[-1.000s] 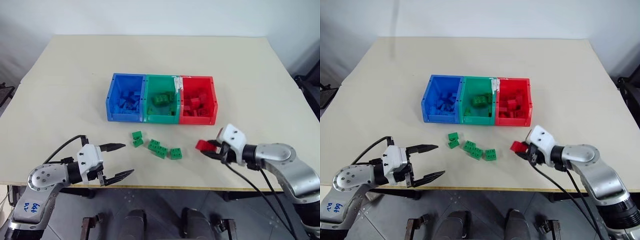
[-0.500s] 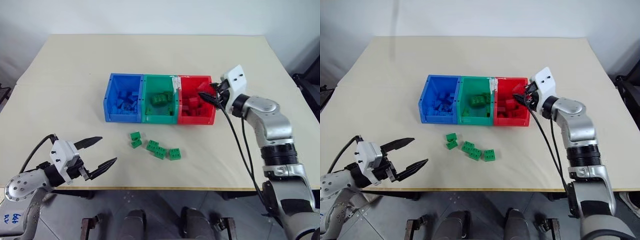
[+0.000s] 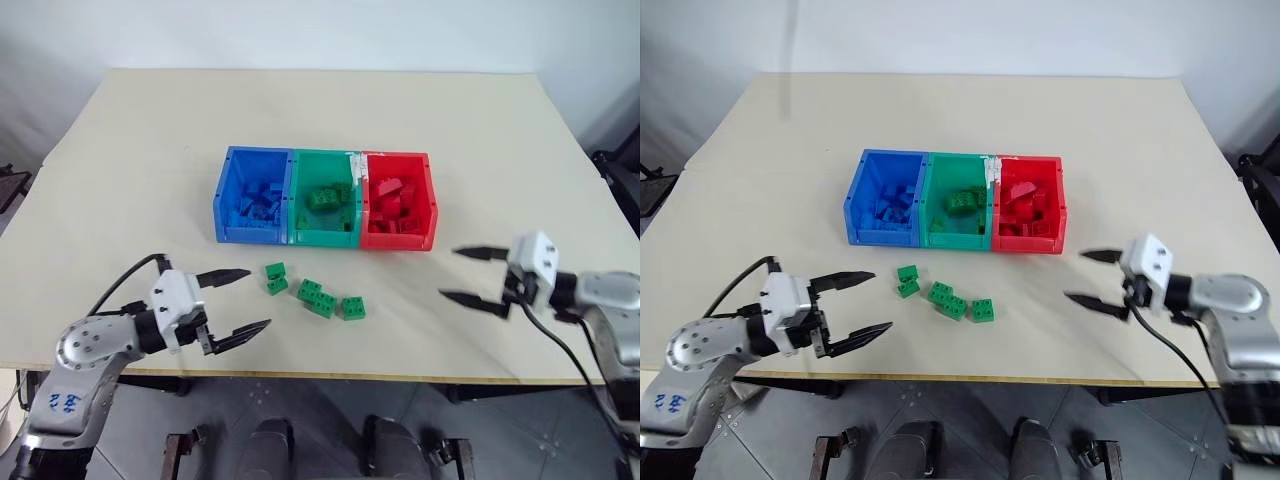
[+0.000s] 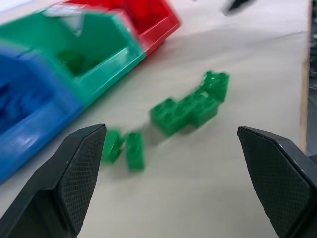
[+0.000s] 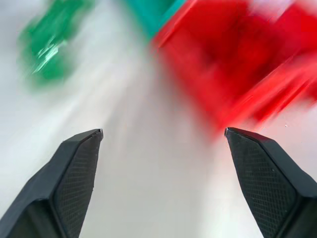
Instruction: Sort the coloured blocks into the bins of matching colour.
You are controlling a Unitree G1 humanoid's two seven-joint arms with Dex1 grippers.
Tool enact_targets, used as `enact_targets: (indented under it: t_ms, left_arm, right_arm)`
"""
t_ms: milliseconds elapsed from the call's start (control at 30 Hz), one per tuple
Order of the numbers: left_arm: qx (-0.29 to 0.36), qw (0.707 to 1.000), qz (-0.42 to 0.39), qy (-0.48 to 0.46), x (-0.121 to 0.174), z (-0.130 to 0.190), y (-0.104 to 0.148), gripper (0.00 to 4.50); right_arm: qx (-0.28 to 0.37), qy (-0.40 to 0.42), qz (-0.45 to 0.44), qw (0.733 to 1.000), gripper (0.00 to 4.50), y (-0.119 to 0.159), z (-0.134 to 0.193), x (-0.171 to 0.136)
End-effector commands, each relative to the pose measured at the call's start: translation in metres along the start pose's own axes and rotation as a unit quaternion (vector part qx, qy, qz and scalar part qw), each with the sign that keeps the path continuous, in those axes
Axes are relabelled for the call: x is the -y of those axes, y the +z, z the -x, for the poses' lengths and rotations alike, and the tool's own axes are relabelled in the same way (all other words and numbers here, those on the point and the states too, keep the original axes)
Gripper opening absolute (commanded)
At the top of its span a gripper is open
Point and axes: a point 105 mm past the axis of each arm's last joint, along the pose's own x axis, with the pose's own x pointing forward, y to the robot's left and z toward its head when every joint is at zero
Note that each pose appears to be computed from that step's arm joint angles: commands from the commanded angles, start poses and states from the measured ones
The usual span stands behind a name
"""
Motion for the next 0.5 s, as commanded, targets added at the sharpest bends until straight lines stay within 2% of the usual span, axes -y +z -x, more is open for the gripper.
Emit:
enact_targets:
  t_ms: [33,200,267,333,400,500]
  left_arm:
    - [0.008,0.999,-0.003,-0.035,0.007,-0.006,0.002,4.50]
    - [-0.009,1.000,-0.006,-0.026,0.000,0.001,-0.005,4.50]
    - [-0.020,1.000,-0.010,-0.019,-0.002,0.008,-0.008,4.50]
    - [-0.035,0.999,0.006,-0.022,0.001,0.019,-0.011,4.50]
    - [-0.045,0.999,0.013,-0.005,0.001,0.030,-0.013,4.50]
    - [-0.062,0.998,0.017,0.015,0.005,0.044,-0.018,4.50]
  right_arm:
    - [-0.004,0.024,0.024,0.999,4.12,0.011,0.005,-0.002]
    - [0.031,0.086,0.021,0.996,4.12,0.038,-0.037,-0.015]
    - [0.019,0.132,-0.014,0.991,4.12,0.049,-0.056,-0.029]
    - [0.003,0.161,-0.013,0.987,4.12,0.060,-0.078,-0.040]
    - [-0.005,0.186,0.005,0.983,4.12,0.069,-0.100,-0.052]
    - [-0.027,0.198,0.044,0.979,4.12,0.069,-0.125,-0.062]
